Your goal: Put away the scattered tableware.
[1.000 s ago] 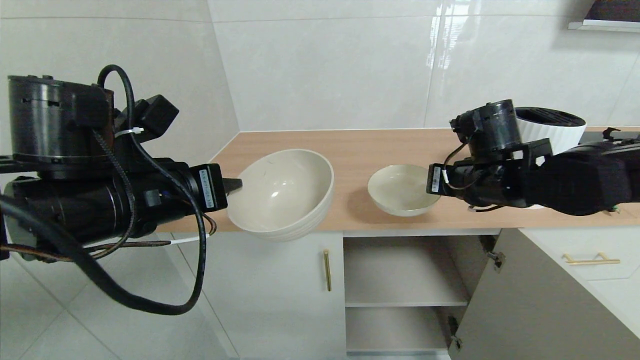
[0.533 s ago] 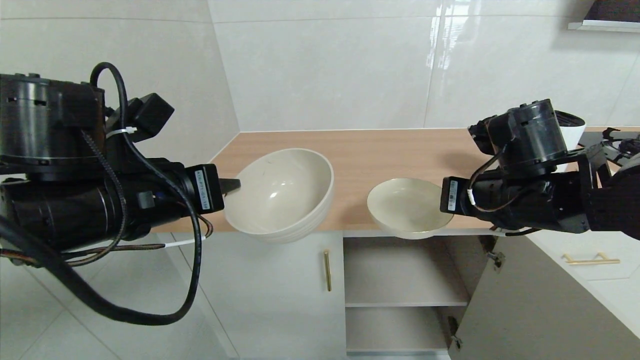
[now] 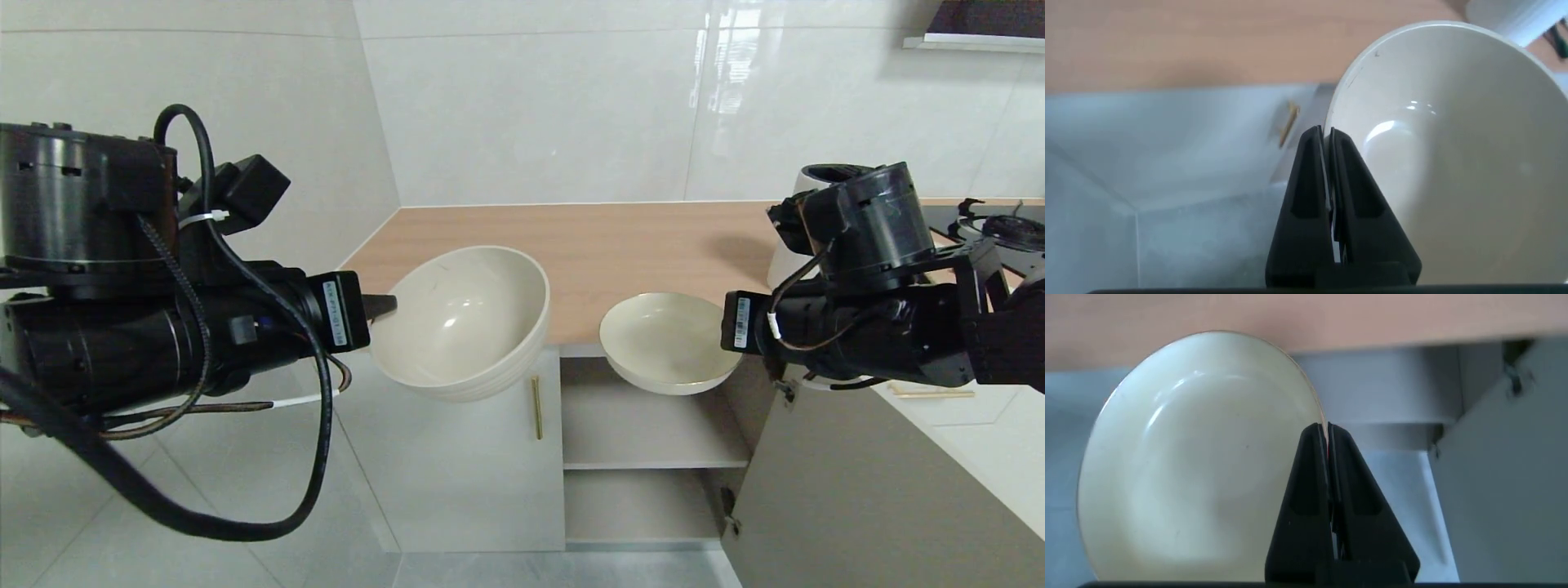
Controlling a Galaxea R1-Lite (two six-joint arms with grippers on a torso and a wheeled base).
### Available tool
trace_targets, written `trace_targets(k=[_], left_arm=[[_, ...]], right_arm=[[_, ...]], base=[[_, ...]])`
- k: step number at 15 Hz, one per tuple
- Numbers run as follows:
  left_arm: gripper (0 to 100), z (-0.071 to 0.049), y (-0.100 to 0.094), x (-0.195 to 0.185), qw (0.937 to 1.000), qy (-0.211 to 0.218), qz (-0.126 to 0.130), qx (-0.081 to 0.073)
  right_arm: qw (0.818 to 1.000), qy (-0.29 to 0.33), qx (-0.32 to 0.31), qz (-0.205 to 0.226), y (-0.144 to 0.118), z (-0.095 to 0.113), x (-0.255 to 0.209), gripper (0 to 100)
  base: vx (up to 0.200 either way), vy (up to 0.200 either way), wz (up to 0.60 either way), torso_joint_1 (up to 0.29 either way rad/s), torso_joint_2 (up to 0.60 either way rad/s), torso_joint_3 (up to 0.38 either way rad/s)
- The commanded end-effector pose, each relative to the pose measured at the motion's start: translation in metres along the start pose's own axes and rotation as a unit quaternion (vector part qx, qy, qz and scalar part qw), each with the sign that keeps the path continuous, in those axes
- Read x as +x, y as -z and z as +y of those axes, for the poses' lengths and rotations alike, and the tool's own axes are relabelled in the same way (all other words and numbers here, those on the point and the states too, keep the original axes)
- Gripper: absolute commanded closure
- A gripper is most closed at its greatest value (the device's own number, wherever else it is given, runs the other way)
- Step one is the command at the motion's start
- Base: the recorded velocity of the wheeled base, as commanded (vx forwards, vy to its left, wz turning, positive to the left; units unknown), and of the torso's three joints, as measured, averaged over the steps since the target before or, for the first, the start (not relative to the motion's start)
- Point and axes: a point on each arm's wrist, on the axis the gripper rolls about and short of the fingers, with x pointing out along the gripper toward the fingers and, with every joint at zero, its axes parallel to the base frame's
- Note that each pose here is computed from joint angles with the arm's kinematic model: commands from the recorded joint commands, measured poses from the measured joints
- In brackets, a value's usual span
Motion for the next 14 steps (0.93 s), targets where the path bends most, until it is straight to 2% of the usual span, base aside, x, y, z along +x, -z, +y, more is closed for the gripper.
trace_targets(k=[1, 6, 14], left_arm=[[100, 0.000, 0.001, 0.001, 1.0000, 0.000, 0.002, 0.000], [100, 0.000, 0.001, 0.001, 1.0000, 0.000, 0.003, 0.000], [100, 0.000, 0.002, 0.003, 1.0000, -0.001, 0.005, 0.000]], right_arm=[[1.000, 0.001, -0.002, 0.002, 0.001, 0.000, 0.001, 100], [1.000, 0.022, -0.010, 0.019, 0.010, 0.003, 0.022, 100], [0.999, 0.037, -0.011, 0.028, 0.017, 0.004, 0.043, 100]], base=[[0.000, 0.000, 0.00, 0.000, 0.00, 0.000], [0.000, 0.000, 0.00, -0.008, 0.03, 0.018], [0.000, 0.000, 0.00, -0.153, 0.43, 0.281]])
